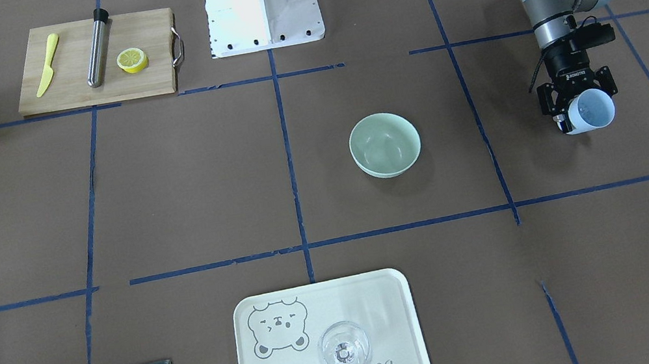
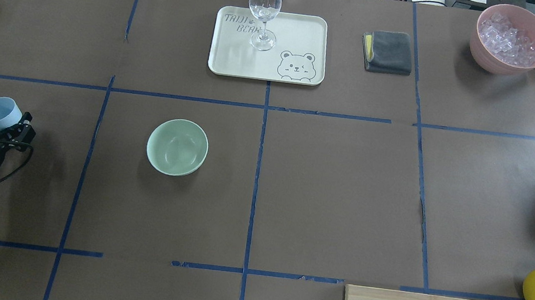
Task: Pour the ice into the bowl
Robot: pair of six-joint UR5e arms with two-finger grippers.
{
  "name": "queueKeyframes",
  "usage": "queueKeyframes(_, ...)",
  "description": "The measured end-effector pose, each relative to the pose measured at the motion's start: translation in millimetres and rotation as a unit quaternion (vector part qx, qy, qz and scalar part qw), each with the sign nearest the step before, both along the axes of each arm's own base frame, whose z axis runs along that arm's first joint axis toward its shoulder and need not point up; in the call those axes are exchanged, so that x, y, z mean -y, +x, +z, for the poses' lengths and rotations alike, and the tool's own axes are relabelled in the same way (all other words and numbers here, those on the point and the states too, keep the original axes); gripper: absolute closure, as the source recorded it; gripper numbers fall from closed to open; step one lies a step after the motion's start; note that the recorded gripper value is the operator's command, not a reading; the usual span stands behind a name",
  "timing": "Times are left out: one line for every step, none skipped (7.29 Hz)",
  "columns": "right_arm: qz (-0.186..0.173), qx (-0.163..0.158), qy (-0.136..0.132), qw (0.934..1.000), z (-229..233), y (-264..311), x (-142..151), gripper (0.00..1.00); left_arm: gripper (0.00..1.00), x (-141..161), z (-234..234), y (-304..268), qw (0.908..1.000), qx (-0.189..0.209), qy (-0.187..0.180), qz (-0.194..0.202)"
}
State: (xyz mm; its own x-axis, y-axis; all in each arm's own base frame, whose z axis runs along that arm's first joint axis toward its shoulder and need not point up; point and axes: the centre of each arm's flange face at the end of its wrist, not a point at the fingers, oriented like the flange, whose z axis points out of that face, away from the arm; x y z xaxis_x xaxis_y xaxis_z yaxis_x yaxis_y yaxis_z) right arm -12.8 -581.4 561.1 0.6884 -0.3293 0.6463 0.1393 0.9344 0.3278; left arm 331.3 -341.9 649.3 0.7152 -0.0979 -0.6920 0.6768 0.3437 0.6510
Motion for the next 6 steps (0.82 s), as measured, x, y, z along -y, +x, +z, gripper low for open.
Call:
queueKeyframes(0.000, 0.000, -0.001, 1.0000, 0.7, 0.1, -0.5, 0.00, 0.32, 0.3, -0.3, 1.7, 1.0000, 0.000, 0.000, 0.000)
queueKeyframes(0.000, 0.000, -0.001, 1.0000, 0.6, 0.1, -0.7, 0.00, 0.71, 0.5, -0.7, 2.7, 1.0000, -0.001, 0.000, 0.000)
queueKeyframes(0.000, 0.000, -0.001, 1.0000, 0.6, 0.1, -0.8, 0.00, 1.00, 0.6, -1.6, 3.2, 1.0000, -0.002, 0.001, 0.000)
queueKeyframes(0.000, 0.000, -0.001, 1.0000, 0.4, 0.1, -0.8, 0.00, 1.00, 0.6, -3.9, 3.5, 1.0000, -0.006, 0.002, 0.001)
queueKeyframes(0.000, 0.000, -0.001, 1.0000, 0.4, 0.1, -0.9, 0.00, 1.00, 0.7, -9.7, 3.4, 0.9999, -0.011, 0.004, 0.002)
queueKeyframes(0.000, 0.000, -0.001, 1.0000, 0.9, 0.2, -1.3, 0.00, 1.00, 0.5, -18.4, 3.8, 0.9999, -0.011, 0.007, 0.009)
